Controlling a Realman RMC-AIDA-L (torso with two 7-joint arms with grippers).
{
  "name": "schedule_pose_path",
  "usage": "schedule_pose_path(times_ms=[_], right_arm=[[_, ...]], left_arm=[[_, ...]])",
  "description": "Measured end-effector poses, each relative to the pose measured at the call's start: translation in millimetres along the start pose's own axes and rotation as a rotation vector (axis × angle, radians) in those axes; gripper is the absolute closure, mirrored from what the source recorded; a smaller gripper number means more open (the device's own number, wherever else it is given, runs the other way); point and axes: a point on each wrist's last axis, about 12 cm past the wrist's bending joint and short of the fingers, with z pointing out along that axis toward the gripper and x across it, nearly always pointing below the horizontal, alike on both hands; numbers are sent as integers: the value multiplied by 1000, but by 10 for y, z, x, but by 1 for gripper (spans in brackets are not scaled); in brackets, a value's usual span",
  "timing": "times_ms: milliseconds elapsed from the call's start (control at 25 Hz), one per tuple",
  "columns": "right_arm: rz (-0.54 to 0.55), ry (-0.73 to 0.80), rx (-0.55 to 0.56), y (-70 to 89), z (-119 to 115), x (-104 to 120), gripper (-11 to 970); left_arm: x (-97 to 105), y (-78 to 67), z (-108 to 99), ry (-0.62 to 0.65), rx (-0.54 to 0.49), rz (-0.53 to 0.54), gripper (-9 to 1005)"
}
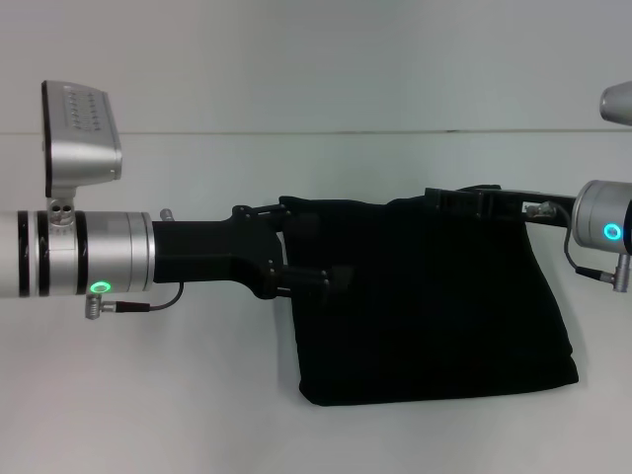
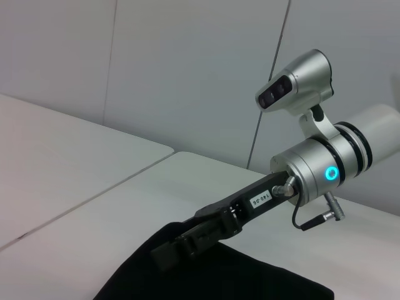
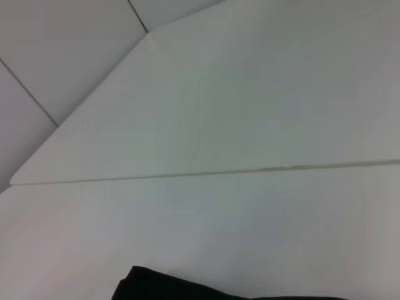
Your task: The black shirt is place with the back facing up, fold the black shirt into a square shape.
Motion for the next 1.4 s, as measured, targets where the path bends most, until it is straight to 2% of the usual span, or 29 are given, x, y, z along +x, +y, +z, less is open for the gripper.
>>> schedule_pose_path(times_ms=[280, 720, 840, 920, 1120, 1280, 1400], right_arm=[[10, -48, 18, -43, -29, 12, 90], [89, -147, 84, -456, -466, 100, 94], [94, -132, 47, -504, -593, 131, 94], [85, -109, -12, -492, -676, 143, 94], [45, -30, -228, -332, -855, 164, 111], [22, 30, -284, -259, -858, 207, 143], [2, 80, -273, -215, -760, 248, 280]], left_arm=[[-5, 1, -1, -1, 0, 0, 63], [20, -1, -8, -5, -8, -10, 62], [10, -5, 13, -6, -3, -11, 62], [8, -8, 25, -6, 1, -12, 62], [19, -29, 40, 2, 18, -13, 62], [46, -44, 36, 13, 24, -10, 62], [55, -51, 40, 19, 29, -6, 63]])
